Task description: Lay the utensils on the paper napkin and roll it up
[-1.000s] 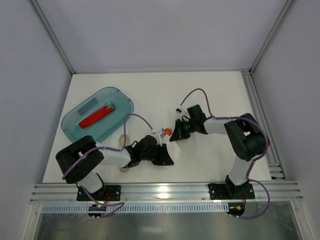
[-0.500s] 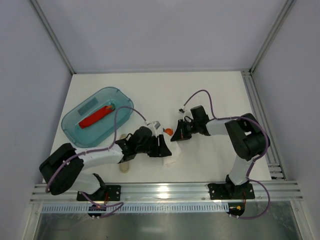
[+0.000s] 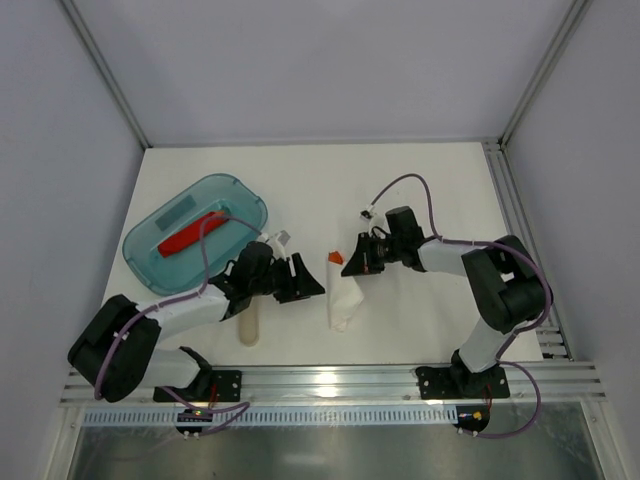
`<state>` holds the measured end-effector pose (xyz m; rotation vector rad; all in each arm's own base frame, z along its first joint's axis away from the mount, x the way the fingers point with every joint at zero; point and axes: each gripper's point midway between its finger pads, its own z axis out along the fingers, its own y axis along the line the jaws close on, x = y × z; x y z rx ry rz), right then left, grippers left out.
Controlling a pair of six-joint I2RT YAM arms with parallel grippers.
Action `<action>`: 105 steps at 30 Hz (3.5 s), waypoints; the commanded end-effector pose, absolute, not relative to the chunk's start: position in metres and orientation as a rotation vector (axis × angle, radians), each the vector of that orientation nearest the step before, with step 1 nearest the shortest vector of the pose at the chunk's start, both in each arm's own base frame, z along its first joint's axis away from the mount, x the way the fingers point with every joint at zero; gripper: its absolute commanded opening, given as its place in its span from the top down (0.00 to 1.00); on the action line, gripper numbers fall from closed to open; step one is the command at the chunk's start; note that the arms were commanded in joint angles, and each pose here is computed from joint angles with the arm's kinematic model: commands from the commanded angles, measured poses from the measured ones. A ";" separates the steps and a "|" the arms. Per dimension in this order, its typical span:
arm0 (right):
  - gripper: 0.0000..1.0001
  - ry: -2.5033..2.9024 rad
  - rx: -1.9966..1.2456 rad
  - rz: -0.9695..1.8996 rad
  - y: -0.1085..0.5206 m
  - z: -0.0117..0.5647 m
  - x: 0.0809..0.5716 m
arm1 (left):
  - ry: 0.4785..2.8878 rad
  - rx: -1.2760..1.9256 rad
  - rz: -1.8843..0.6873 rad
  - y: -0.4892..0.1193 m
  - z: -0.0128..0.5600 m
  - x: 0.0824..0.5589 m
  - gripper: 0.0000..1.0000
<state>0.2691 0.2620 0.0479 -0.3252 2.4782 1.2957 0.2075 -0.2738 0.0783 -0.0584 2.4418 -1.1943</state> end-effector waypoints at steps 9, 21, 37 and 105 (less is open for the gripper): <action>0.96 2.364 -0.363 1.290 0.263 0.079 0.279 | 2.369 0.023 -1.359 -0.291 0.089 0.210 0.38; 0.96 2.282 -0.407 1.326 0.262 0.115 0.269 | 2.197 0.141 -1.496 -0.304 0.100 0.213 0.37; 0.96 2.055 -0.509 1.441 0.260 0.201 0.235 | 1.943 0.318 -1.746 -0.316 0.166 0.208 0.32; 0.50 2.049 -0.342 1.141 0.251 0.240 0.233 | 2.018 0.333 -1.562 -0.344 0.196 0.233 1.00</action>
